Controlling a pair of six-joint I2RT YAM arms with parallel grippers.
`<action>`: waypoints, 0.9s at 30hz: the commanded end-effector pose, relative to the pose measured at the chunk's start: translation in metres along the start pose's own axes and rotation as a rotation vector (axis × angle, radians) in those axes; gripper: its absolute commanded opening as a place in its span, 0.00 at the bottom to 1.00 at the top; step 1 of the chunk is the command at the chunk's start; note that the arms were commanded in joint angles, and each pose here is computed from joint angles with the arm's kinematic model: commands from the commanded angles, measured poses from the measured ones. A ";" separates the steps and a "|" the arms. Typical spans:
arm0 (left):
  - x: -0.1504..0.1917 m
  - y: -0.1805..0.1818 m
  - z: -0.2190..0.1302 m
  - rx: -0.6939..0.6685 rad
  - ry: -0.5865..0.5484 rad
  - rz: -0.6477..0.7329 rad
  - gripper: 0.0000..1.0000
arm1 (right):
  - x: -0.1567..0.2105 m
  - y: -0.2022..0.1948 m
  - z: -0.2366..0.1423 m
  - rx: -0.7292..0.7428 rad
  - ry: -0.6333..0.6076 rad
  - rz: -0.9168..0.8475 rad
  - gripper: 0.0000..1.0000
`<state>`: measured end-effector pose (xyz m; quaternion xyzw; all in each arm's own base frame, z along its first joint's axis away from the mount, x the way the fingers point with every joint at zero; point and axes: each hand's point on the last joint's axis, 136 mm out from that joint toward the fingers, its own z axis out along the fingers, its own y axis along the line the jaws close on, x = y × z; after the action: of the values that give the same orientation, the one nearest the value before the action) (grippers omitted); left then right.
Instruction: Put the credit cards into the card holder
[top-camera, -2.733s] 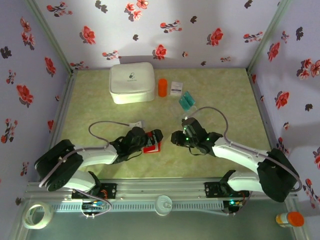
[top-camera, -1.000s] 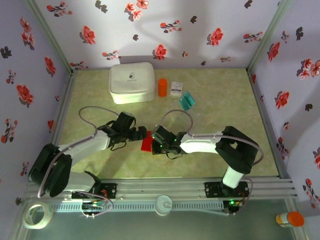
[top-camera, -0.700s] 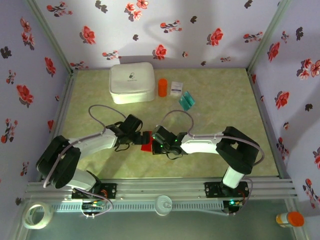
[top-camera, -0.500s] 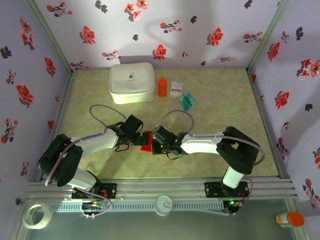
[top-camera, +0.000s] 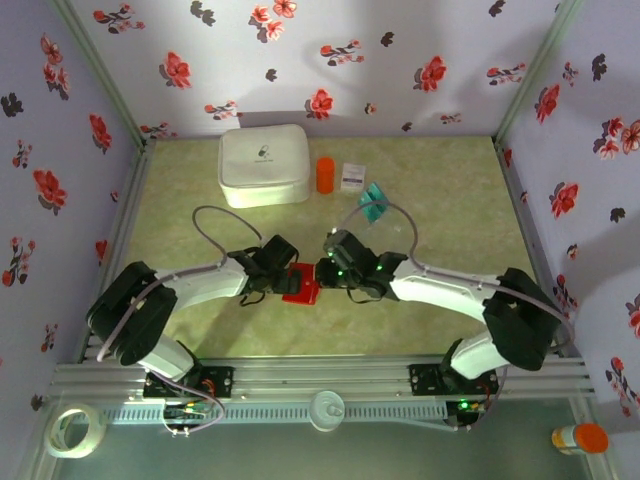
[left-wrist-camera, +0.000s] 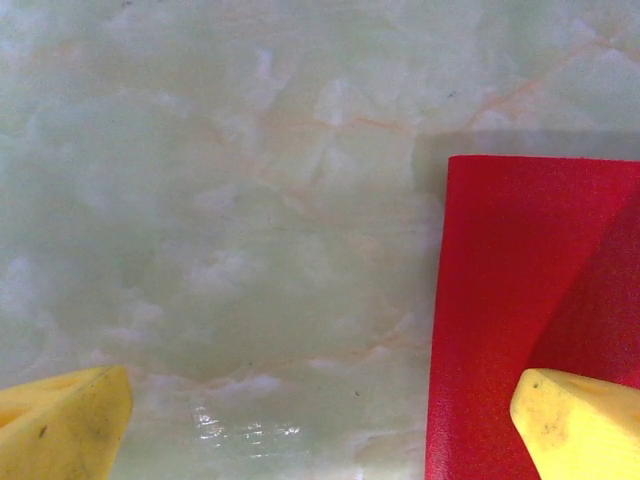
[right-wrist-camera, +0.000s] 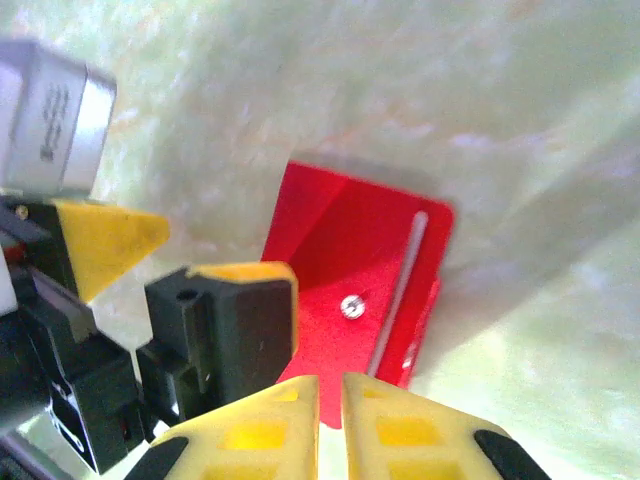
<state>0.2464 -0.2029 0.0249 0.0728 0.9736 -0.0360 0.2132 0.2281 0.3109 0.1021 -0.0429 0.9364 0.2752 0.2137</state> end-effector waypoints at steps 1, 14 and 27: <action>0.021 0.006 0.009 -0.071 0.064 0.046 1.00 | 0.005 -0.030 -0.002 0.111 0.052 -0.013 0.20; 0.030 0.006 0.009 -0.067 0.053 0.037 1.00 | 0.007 -0.021 0.013 0.083 0.115 -0.015 0.34; 0.029 0.005 0.009 -0.061 0.048 0.036 1.00 | 0.014 -0.014 0.028 0.068 0.145 -0.007 0.37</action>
<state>0.2451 -0.2039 0.0263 0.0690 0.9700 -0.0189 0.2325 0.2259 0.3032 0.0640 -0.0567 0.9612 0.2268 0.1461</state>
